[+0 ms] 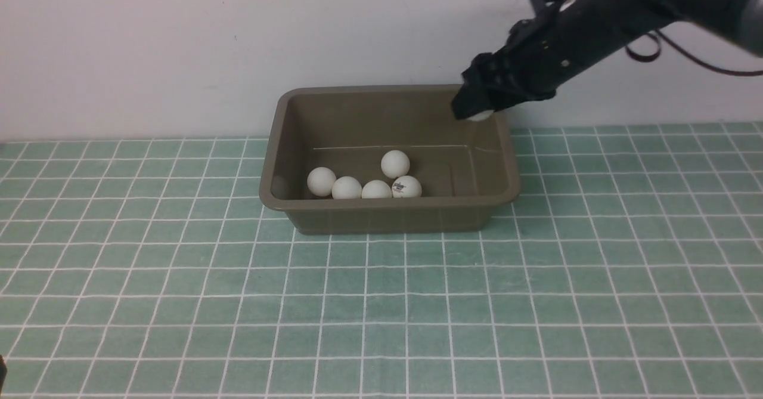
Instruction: Put the table tennis balls in the box on the green coffee tablecloth.
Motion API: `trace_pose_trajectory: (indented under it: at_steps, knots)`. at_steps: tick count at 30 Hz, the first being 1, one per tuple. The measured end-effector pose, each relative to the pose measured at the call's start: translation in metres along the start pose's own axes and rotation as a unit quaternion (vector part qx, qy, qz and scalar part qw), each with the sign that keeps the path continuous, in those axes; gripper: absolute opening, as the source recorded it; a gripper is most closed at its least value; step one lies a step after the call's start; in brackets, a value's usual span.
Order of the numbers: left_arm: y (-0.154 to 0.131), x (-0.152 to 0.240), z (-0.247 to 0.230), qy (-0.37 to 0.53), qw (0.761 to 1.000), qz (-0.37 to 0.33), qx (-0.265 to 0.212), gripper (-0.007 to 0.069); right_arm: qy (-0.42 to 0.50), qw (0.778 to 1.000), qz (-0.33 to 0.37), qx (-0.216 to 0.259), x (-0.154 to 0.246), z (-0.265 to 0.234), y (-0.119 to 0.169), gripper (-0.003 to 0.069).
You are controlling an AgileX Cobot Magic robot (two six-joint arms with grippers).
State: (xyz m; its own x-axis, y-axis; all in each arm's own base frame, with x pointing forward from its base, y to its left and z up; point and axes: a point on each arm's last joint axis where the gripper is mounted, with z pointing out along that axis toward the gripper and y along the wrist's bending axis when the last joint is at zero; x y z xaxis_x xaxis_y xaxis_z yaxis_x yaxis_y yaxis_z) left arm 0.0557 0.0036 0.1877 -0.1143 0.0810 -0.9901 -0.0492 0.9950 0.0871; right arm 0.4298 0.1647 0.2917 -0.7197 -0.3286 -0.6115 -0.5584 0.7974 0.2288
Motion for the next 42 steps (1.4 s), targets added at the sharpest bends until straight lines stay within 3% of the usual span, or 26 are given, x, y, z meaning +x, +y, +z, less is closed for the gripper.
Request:
trace_pose_trajectory:
  at_steps: [8, 11, 16, 19, 23, 26, 29, 31, 35, 42]
  knots:
    - [0.000, 0.000, 0.000, 0.000, 1.000, 0.000, 0.000, -0.0008, 0.038, 0.999, -0.034, -0.009, -0.003, 0.062, 0.005, 0.0384]
    - [0.000, 0.000, 0.000, 0.000, 1.000, 0.000, 0.000, -0.0008, 0.056, 0.998, -0.030, -0.008, 0.004, 0.082, -0.002, 0.0473]
    - [0.000, 0.000, 0.000, 0.000, 1.000, 0.000, 0.000, -0.0008, 0.068, 0.997, -0.028, -0.010, 0.008, 0.090, -0.005, 0.0530]
    - [0.000, 0.000, 0.000, 0.000, 1.000, 0.000, 0.000, -0.0008, 0.064, 0.997, -0.045, -0.018, -0.005, 0.075, 0.000, 0.0529]
    - [0.000, 0.000, 0.000, 0.000, 1.000, 0.000, 0.000, -0.0008, 0.029, 0.996, -0.077, -0.017, -0.034, 0.028, 0.009, 0.0456]
    - [0.000, 0.000, 0.000, 0.001, 1.000, 0.000, 0.000, -0.0008, -0.083, 0.991, -0.096, 0.031, -0.071, -0.065, 0.012, 0.0300]
    - [0.000, 0.000, 0.000, 0.001, 1.000, 0.000, 0.000, -0.0008, -0.171, 0.976, -0.099, 0.087, -0.075, -0.175, 0.020, 0.0099]
    - [0.000, 0.000, 0.000, 0.001, 1.000, 0.000, 0.000, -0.0008, -0.203, 0.969, -0.094, 0.108, -0.068, -0.219, 0.025, 0.0026]
    - [0.000, 0.000, 0.000, 0.001, 1.000, 0.000, 0.000, -0.0008, -0.235, 0.958, -0.082, 0.141, -0.043, -0.284, 0.037, -0.0012]
    - [0.000, 0.000, 0.000, 0.001, 1.000, 0.000, 0.000, -0.0008, -0.219, 0.960, -0.074, 0.160, 0.033, -0.336, 0.074, -0.0016]
